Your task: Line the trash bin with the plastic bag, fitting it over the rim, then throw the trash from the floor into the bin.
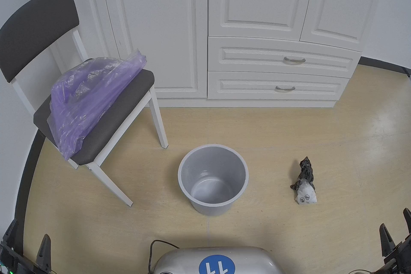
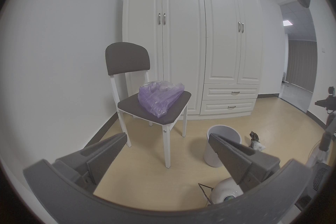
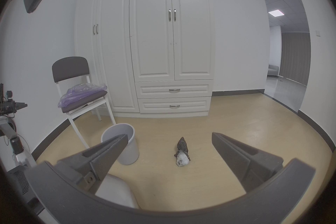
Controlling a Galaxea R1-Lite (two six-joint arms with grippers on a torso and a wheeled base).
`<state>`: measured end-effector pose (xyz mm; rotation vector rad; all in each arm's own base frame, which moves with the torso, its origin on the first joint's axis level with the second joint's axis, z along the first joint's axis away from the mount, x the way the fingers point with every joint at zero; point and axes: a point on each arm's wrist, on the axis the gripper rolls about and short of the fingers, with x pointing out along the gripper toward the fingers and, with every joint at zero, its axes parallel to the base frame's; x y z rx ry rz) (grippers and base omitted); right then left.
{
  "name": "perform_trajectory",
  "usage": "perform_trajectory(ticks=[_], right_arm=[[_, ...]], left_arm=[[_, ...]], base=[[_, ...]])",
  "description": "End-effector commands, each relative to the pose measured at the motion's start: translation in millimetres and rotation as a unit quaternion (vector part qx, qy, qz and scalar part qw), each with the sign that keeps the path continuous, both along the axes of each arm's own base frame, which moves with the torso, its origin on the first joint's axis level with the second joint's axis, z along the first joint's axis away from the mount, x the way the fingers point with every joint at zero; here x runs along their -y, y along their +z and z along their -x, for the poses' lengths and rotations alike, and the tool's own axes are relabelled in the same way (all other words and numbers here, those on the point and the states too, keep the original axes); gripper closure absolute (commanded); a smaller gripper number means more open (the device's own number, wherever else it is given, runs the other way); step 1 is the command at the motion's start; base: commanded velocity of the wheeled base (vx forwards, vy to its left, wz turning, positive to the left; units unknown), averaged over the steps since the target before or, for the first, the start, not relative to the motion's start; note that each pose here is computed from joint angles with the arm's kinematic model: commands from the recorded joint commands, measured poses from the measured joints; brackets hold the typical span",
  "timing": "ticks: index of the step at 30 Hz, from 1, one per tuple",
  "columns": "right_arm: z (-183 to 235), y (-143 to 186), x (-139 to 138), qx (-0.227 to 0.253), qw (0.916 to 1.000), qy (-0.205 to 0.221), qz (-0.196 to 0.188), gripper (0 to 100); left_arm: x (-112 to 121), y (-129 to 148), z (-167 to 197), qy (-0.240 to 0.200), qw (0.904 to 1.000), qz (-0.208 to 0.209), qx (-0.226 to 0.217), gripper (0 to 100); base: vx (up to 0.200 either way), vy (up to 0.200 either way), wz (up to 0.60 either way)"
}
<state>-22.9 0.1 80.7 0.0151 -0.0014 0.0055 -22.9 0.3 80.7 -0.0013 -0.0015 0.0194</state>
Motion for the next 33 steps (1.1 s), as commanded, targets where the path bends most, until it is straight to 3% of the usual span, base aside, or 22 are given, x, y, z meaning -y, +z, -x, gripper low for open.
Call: perform_trajectory(ticks=[1,6,11,14,16,17,18,19,20,21,22,23,25,26,29,30,31,33], right_arm=[[0,-5,0,0.000,1.0000,0.001,-0.004,0],[0,-5,0,0.001,1.0000,0.000,-0.005,0],[0,-5,0,0.002,1.0000,-0.002,0.006,0],[0,-4,0,0.006,0.9999,0.000,0.009,0],[2,10,0,0.059,0.9976,0.007,-0.037,0],[5,22,0,0.103,0.9902,0.015,-0.093,0],[7,29,0,0.124,0.9830,0.024,-0.133,0],[7,29,-1,0.119,0.9812,0.036,-0.147,0],[6,28,-1,0.108,0.9837,0.044,-0.137,0],[7,28,-1,0.106,0.9842,0.046,-0.134,0],[6,25,-2,0.076,0.9894,0.064,-0.106,0],[9,34,-3,0.065,0.9908,0.081,-0.087,0],[10,37,-3,0.063,0.9911,0.084,-0.082,0],[6,75,-3,0.021,0.9927,0.106,-0.054,0],[-26,123,-4,-0.043,0.9917,0.111,-0.048,0],[-31,127,-4,-0.050,0.9915,0.111,-0.047,0],[-56,142,-5,-0.084,0.9901,0.102,-0.047,0],[-83,152,-6,-0.117,0.9883,0.089,-0.042,0]], left_arm=[[0,-5,0,0.002,1.0000,0.002,-0.001,0],[0,-5,0,0.003,0.9999,0.012,0.000,0],[0,-4,0,-0.010,0.9998,-0.020,0.003,0],[1,-4,0,-0.013,0.9997,-0.019,0.003,0],[1,-4,0,-0.013,0.9998,-0.015,0.003,0],[1,-4,0,-0.013,0.9998,-0.011,0.005,0],[1,2,1,-0.013,0.9997,-0.001,0.023,0],[1,24,7,-0.024,0.9957,0.033,0.083,0],[1,41,13,-0.038,0.9899,0.063,0.121,0],[1,44,15,-0.040,0.9885,0.069,0.128,0],[2,75,22,-0.082,0.9787,0.108,0.154,0],[1,93,22,-0.098,0.9793,0.106,0.141,0],[1,96,21,-0.098,0.9802,0.105,0.136,0],[1,124,4,-0.076,0.9922,0.072,0.067,0],[1,153,-33,-0.029,0.9989,0.018,-0.032,0],[1,155,-37,-0.024,0.9988,0.013,-0.041,0],[0,165,-62,-0.001,0.9953,-0.011,-0.097,0],[0,167,-93,0.013,0.9872,-0.032,-0.156,0]], base=[[0.000,0.000,0.00],[0.000,0.000,0.00],[0.000,0.000,0.00],[0.000,0.000,0.00],[0.000,0.000,0.00],[0.000,0.000,0.00],[0.000,0.000,0.00],[0.000,0.000,0.00],[0.000,0.000,0.00],[0.000,0.000,0.00],[0.000,0.000,0.00],[0.000,0.000,0.00],[0.000,0.000,0.00],[0.000,0.000,0.00],[0.000,0.000,0.00],[0.000,0.000,0.00],[0.000,0.000,0.00],[0.000,0.000,0.00]])
